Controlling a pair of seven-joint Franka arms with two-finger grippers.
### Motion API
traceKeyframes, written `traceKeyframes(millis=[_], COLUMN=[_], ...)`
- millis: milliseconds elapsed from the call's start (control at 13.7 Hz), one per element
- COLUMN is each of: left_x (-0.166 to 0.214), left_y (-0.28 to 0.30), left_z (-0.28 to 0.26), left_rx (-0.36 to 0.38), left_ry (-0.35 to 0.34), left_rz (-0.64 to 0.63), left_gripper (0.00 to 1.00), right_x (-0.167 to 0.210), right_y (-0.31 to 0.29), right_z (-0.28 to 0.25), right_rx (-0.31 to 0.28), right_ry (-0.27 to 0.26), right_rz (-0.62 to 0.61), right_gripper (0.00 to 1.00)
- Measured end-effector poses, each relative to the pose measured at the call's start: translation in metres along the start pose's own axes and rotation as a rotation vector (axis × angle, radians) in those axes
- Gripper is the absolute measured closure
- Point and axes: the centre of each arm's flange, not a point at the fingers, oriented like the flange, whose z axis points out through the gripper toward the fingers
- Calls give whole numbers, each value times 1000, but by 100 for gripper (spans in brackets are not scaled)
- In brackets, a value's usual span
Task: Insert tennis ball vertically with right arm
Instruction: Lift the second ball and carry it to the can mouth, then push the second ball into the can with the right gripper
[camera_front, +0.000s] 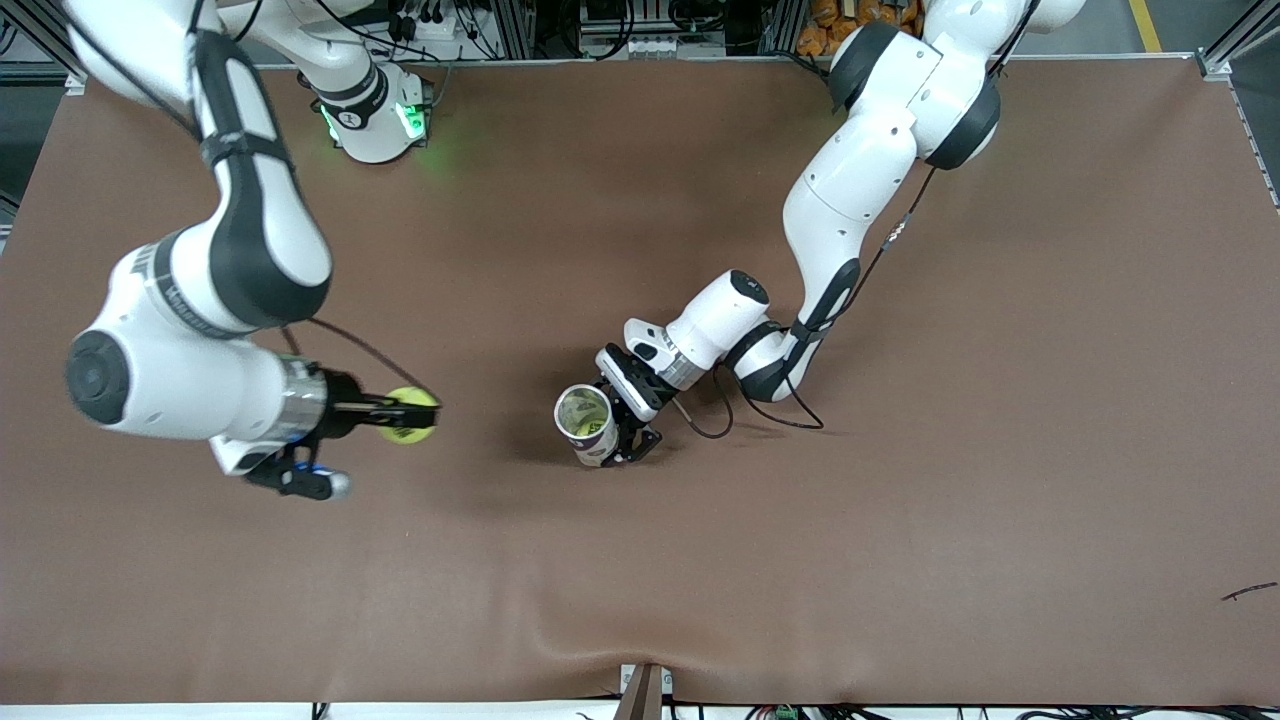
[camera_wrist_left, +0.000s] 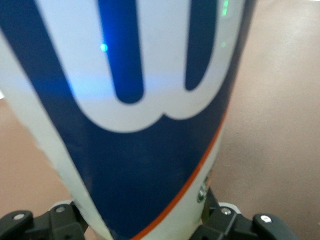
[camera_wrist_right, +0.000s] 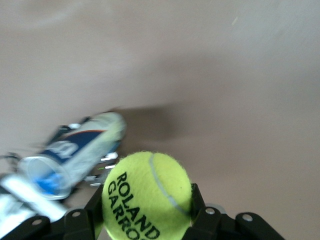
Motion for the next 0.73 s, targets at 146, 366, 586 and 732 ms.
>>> traceKeyframes(millis=[146,366,586,732], left_x=[0,0,0,0], left_y=[0,0,0,1], left_z=[0,0,0,0], left_rx=[0,0,0,-1], left_ry=[0,0,-1,-1], left_rz=[0,0,0,1], left_gripper=[15,15,15,15], right_x=[-15,-32,-54,-62], right_y=[-26,-61,-102,-121], right_z=[2,3,28,58], right_rx=[71,150,175,162], right_ry=[-40,-31,5,16], right_rz=[159,294,325,363], right_gripper=[32,32,32,32])
